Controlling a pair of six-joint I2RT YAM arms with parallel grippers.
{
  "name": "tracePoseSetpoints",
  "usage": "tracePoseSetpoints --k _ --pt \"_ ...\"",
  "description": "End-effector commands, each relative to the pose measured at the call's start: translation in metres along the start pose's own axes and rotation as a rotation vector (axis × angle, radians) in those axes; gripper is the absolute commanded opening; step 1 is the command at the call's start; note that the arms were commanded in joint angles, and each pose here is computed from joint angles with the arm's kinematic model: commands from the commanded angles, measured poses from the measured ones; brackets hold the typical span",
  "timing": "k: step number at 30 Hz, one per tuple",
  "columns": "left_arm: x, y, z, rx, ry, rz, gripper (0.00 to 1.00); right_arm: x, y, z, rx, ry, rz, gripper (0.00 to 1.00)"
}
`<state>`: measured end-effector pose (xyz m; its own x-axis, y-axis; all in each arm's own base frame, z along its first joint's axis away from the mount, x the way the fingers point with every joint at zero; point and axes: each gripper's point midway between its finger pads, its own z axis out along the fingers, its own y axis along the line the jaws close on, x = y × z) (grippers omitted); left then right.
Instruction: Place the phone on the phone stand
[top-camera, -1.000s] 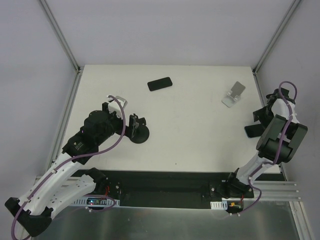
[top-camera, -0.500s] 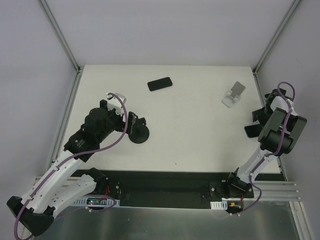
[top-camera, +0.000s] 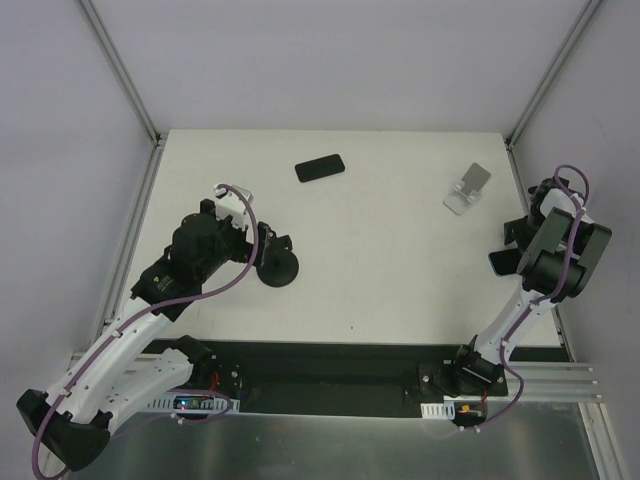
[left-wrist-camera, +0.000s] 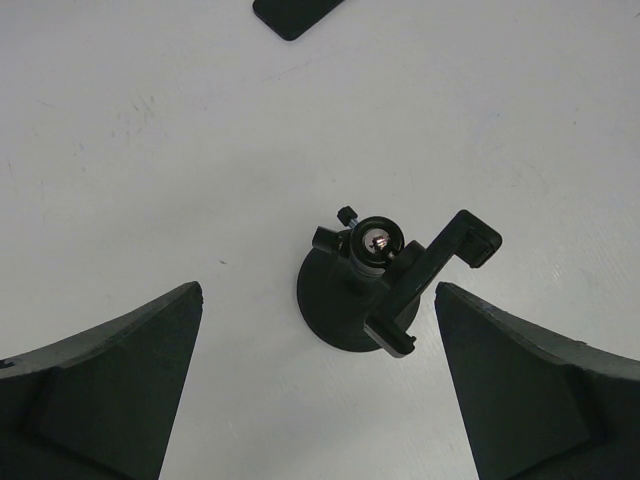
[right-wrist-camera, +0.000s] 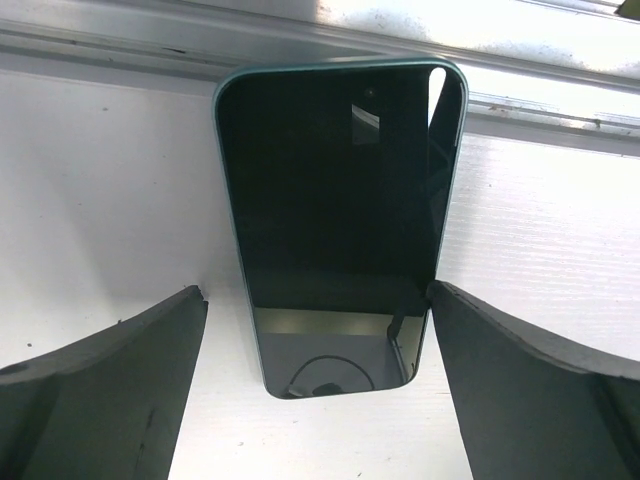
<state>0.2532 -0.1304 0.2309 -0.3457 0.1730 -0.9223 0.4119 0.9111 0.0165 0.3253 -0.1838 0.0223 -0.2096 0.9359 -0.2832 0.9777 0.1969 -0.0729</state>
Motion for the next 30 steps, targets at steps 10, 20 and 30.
tracePoseSetpoints --k 10,20,30 --pt "-0.01 0.003 -0.001 -0.001 -0.046 -0.012 0.99 0.02 -0.03 0.01 0.128 0.035 0.006 0.96" --pt "-0.009 0.002 0.0 0.006 -0.043 -0.017 0.99 0.022 -0.05 0.001 0.166 0.027 -0.072 0.96" --pt "-0.008 -0.005 0.009 0.05 -0.012 -0.028 0.99 0.025 -0.054 0.002 0.143 0.019 -0.142 0.96"
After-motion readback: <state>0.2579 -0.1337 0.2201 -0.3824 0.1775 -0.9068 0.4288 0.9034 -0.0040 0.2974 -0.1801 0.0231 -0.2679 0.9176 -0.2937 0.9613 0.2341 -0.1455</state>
